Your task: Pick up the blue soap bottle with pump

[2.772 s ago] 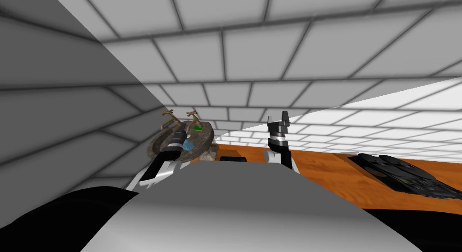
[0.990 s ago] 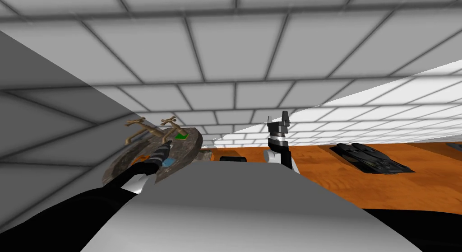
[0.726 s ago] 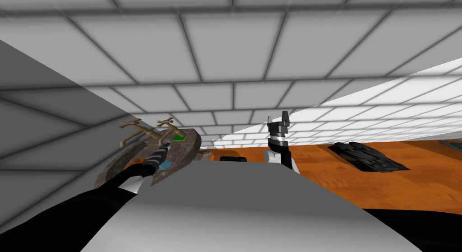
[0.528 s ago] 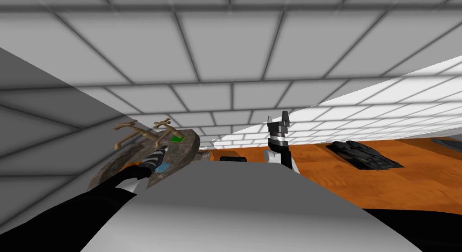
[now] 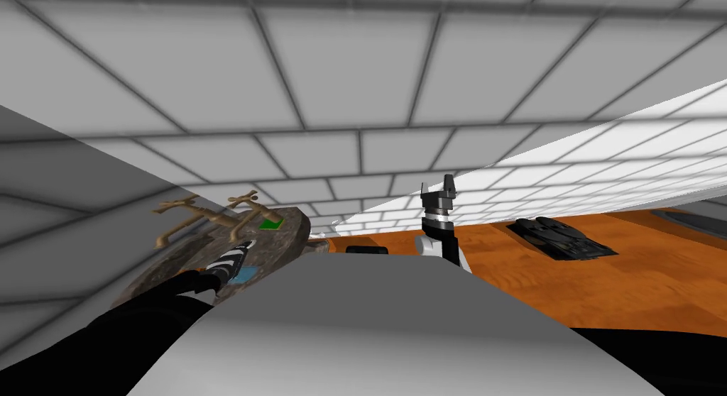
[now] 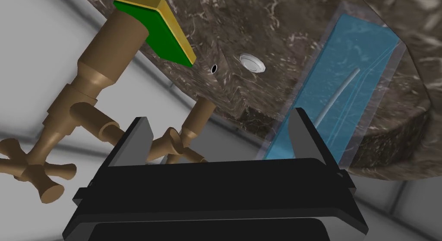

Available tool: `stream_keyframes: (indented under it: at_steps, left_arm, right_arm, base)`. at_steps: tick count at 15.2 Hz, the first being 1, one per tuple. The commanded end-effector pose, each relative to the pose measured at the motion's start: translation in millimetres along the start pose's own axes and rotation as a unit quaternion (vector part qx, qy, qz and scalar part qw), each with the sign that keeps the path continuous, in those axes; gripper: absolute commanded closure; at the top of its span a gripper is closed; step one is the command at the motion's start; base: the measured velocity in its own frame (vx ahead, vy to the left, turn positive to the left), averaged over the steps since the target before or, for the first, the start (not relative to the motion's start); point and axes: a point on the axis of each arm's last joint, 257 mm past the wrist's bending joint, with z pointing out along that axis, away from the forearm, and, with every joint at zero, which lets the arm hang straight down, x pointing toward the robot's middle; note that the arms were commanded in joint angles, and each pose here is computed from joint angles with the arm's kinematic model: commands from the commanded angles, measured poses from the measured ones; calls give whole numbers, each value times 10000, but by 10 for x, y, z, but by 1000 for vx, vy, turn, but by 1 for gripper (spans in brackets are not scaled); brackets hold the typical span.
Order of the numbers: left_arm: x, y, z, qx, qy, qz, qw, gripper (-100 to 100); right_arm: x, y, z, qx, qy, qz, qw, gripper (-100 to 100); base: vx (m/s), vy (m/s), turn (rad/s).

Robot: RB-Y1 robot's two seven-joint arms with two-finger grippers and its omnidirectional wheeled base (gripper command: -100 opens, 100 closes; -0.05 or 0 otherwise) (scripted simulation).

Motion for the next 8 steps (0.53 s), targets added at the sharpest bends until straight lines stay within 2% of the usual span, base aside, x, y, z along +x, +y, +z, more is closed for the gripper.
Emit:
stream_keyframes:
  at_steps: [1,2,3,5,6,8]
  left_arm:
    - [-18,101,-51,-217,15,5,9998,-100]
    - [-17,104,-51,-223,17,5,9997,-100]
    - [-95,228,-114,-432,-12,12,9991,-100]
    - [-83,286,-119,-544,10,11,9985,-100]
    - [-154,383,-186,-710,-18,18,9975,-100]
    - [-140,453,-197,-848,9,15,9964,-100]
  right_arm:
    - [0,0,0,0,0,0,10000,0]
    - [0,0,0,0,0,0,10000,0]
    - [0,0,0,0,0,0,10000,0]
    - [0,0,0,0,0,0,10000,0]
    - [0,0,0,0,0,0,10000,0]
    - [0,0,0,0,0,0,10000,0]
  base:
    - [34,-4,-28]
    - [18,-1,1]
    - [28,-3,-76]
    - [32,1,-45]
    - [32,1,-58]
    - [33,4,-42]
